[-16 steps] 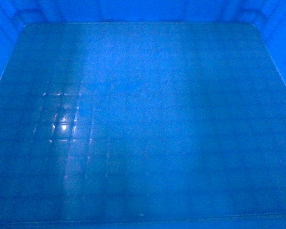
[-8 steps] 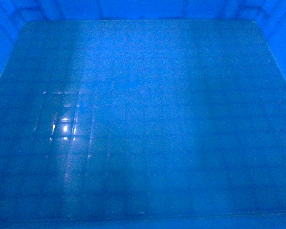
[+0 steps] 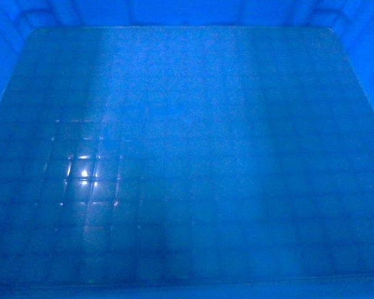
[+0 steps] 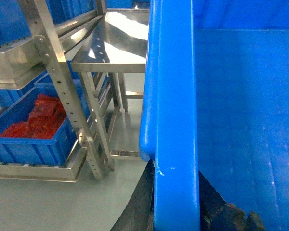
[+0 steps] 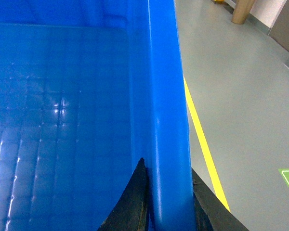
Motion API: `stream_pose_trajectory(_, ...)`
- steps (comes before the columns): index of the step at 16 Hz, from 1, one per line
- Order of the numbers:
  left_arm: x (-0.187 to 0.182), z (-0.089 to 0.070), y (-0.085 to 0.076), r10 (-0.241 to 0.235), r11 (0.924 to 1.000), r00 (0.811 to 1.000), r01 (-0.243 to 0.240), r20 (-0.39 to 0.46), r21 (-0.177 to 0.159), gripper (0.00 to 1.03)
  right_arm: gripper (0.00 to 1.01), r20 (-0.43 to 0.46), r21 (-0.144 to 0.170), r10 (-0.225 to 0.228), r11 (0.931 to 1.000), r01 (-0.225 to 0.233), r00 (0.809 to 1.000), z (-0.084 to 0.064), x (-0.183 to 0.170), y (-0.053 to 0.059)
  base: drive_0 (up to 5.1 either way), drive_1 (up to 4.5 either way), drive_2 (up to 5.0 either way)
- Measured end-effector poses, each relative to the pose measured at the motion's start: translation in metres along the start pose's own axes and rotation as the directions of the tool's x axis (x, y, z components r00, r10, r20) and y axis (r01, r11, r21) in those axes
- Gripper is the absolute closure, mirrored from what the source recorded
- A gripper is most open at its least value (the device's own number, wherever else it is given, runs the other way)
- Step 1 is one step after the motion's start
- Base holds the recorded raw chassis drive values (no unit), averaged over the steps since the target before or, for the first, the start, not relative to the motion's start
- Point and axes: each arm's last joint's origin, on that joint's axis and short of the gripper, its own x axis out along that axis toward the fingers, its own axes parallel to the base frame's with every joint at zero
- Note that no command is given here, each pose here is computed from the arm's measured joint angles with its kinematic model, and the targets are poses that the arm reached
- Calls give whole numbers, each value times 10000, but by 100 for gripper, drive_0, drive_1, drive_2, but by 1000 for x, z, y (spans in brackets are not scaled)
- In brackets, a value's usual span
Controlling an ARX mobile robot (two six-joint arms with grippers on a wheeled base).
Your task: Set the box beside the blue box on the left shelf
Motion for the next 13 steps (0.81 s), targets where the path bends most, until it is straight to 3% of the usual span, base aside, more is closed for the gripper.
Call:
stream_pose_trajectory(5,1,-1,0,-5,10000,10000,5,-79,47,94,90,-58,-46,-11,10000,11,10000,-1,1,0,-1,81,-83)
stream_pose_trajectory(13,1,0,0,-28,10000,10000,28,-22,-6,94,90,37,2,-19,10000,19,10000,0,-1,-1,-473,254,254)
